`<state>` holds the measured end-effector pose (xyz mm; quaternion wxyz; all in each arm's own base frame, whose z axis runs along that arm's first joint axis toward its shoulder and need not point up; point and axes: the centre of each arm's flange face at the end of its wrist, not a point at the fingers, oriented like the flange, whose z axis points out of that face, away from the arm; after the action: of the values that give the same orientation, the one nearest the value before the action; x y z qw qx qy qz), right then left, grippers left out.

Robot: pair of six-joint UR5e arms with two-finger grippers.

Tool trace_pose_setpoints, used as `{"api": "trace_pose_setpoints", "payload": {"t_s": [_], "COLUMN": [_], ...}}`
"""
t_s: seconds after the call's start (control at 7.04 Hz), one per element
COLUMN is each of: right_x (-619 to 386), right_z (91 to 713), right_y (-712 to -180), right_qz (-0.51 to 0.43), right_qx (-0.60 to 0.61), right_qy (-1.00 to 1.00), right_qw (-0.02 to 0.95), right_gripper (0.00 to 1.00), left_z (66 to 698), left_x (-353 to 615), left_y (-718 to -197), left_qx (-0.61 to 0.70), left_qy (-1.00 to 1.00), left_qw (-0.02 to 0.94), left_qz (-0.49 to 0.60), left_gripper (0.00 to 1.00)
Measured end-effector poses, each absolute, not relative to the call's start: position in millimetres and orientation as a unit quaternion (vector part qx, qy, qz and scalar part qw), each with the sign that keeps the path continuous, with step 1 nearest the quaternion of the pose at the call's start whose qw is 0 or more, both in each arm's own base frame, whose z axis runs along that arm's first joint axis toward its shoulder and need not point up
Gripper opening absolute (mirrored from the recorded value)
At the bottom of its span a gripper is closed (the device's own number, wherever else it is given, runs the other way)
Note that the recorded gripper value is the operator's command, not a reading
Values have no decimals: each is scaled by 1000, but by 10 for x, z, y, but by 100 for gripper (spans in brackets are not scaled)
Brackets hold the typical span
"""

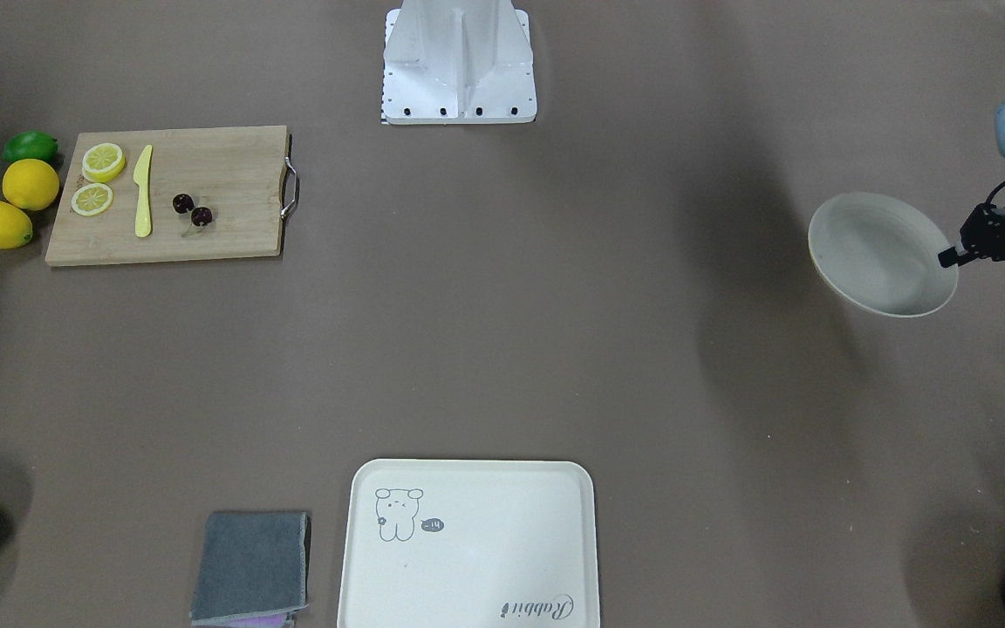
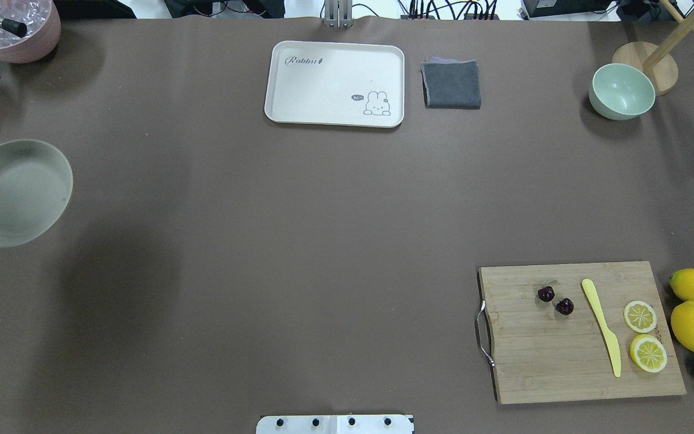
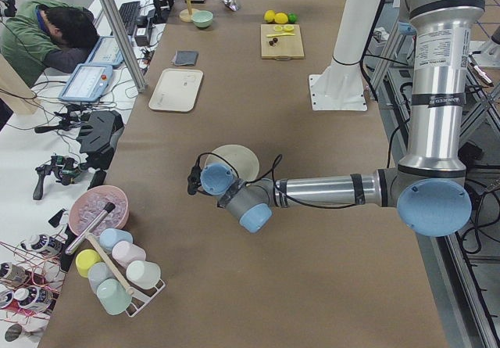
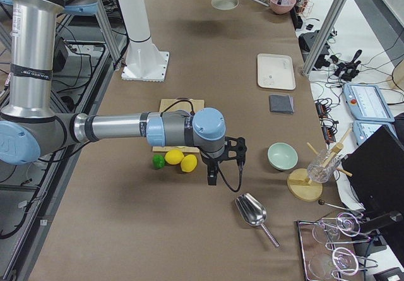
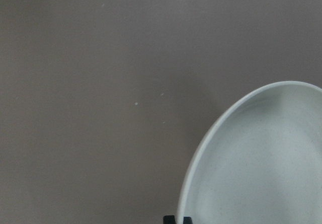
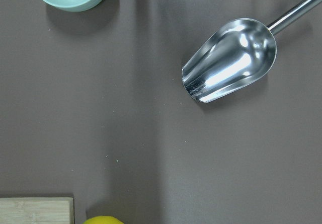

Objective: Place red cherry on plate
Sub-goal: 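Lift the white plate with the left gripper and carry it to table center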

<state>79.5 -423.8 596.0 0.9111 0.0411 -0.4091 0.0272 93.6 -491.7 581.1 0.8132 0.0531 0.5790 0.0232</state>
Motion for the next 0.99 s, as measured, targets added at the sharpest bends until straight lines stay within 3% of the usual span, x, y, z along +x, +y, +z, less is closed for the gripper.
{"api": "trace_pose_setpoints", "payload": {"t_s": [0.43, 0.99], "right_x": [796, 796], "right_z": [5923, 5889], "right_y": [-4255, -4252], "right_qz": [25, 23], "right_qx": [45, 49], "right_qy": [-409, -409], "right_qw": [911, 911], "right_gripper": [100, 100], "left_z": [4493, 3088], "left_x": [2151, 4288], "left_y": [-5032, -4682], "left_qx": [41, 44], "left_qy": [582, 571], "left_qw": [811, 815], "left_qz": [-41, -93], "left_gripper": [0, 0]}}
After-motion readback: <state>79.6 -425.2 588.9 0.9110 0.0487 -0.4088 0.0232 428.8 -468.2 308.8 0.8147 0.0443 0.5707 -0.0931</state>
